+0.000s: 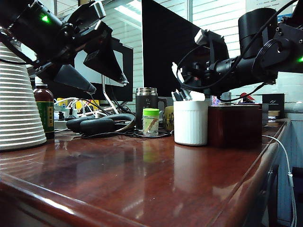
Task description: Pick up all the pens on the desk and put them into the pen holder one by one.
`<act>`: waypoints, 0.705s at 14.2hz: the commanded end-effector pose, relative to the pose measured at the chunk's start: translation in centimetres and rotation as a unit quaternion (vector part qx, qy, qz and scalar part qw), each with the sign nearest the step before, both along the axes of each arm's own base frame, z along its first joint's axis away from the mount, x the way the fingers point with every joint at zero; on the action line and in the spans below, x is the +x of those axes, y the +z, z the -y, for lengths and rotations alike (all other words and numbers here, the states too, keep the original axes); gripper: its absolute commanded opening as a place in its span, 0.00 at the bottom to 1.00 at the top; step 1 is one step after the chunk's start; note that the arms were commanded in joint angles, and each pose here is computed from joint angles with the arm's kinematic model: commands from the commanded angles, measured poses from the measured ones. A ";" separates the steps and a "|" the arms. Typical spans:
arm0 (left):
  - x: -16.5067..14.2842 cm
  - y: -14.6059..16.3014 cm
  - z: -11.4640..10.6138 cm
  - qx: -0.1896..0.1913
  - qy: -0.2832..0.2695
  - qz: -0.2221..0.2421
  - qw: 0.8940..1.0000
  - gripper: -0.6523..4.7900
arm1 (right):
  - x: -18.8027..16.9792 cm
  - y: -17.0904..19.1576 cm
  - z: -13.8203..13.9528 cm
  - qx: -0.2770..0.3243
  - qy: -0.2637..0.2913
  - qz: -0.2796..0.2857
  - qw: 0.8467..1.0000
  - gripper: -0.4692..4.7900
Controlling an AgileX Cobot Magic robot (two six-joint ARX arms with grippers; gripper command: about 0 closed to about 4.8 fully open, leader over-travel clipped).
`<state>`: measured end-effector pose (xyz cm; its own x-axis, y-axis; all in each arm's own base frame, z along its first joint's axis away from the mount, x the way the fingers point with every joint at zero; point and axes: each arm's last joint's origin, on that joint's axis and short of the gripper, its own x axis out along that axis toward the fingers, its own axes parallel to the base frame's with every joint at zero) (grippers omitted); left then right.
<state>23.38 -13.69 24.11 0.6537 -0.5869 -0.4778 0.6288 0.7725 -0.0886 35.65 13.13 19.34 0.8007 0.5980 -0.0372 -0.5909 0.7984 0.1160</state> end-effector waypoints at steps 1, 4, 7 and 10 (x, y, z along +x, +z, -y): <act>0.1 0.3 0.0 -0.002 -0.002 0.006 1.000 1.00 | -0.1 0.6 0.0 -0.002 0.006 -0.006 1.000 0.45; 0.0 0.3 0.1 -0.004 -0.005 0.005 1.000 1.00 | -1.0 3.3 0.2 0.010 0.030 0.029 0.999 0.45; -1.3 2.7 -0.6 -0.041 -0.010 0.038 0.998 0.69 | -4.5 9.5 1.3 0.016 0.036 0.050 0.998 0.15; -4.2 6.4 -2.2 -0.075 -0.011 0.110 0.991 0.13 | -9.7 14.1 3.2 0.004 0.028 0.024 0.999 0.08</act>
